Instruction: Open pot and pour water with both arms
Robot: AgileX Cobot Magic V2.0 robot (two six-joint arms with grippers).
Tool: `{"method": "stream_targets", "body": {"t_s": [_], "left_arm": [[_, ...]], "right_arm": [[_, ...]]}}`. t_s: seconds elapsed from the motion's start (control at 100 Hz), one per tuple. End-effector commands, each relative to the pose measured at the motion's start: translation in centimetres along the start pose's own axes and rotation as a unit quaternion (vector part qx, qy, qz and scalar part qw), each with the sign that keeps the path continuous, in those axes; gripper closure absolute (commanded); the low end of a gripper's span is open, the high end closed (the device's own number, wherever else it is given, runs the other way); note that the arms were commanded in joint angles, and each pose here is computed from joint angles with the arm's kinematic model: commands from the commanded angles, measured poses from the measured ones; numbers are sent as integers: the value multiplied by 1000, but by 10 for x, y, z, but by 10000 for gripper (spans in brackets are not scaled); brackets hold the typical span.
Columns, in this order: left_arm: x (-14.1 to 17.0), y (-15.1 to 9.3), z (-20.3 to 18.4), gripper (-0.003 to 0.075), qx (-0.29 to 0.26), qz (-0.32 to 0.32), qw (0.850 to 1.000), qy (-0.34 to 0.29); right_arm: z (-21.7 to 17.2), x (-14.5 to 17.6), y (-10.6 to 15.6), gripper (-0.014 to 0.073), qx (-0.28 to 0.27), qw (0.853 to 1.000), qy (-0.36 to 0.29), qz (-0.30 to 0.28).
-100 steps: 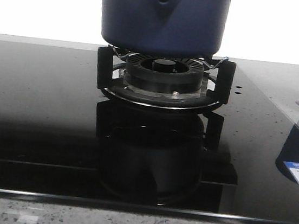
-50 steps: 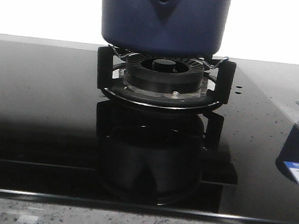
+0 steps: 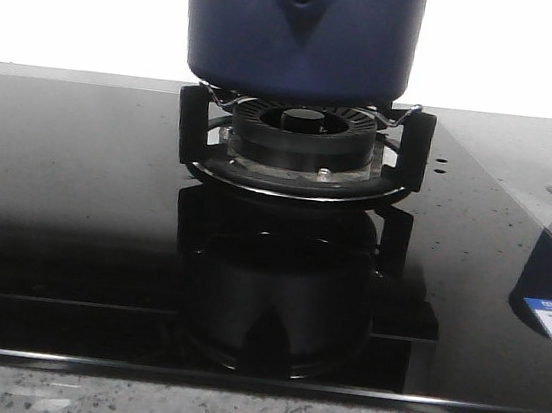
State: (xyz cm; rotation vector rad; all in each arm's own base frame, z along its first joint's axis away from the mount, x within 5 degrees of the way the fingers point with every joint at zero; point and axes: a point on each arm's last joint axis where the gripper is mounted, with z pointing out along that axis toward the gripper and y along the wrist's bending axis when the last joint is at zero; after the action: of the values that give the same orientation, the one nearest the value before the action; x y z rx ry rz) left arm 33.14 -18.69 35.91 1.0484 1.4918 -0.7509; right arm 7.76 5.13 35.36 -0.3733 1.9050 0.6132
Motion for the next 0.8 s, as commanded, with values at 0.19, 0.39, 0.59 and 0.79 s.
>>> {"method": "stream_targets", "body": {"t_s": [0.19, 0.39, 0.59, 0.79], "left_arm": [[-25, 12, -10, 132, -71, -15, 996, -53], [-14, 16, -2, 132, -40, -50, 996, -67], [-9, 14, 6, 132, 7, -83, 992, -91], [-8, 12, 8, 132, 22, -91, 991, -97]], "right_arm": [[-3, -15, 0, 237, 7, 999, -40, -2], [-3, -15, 0, 237, 9, 999, -42, -2], [-3, -15, 0, 237, 10, 999, -42, -2], [-3, -16, -1, 237, 13, 999, -45, -3]]}}
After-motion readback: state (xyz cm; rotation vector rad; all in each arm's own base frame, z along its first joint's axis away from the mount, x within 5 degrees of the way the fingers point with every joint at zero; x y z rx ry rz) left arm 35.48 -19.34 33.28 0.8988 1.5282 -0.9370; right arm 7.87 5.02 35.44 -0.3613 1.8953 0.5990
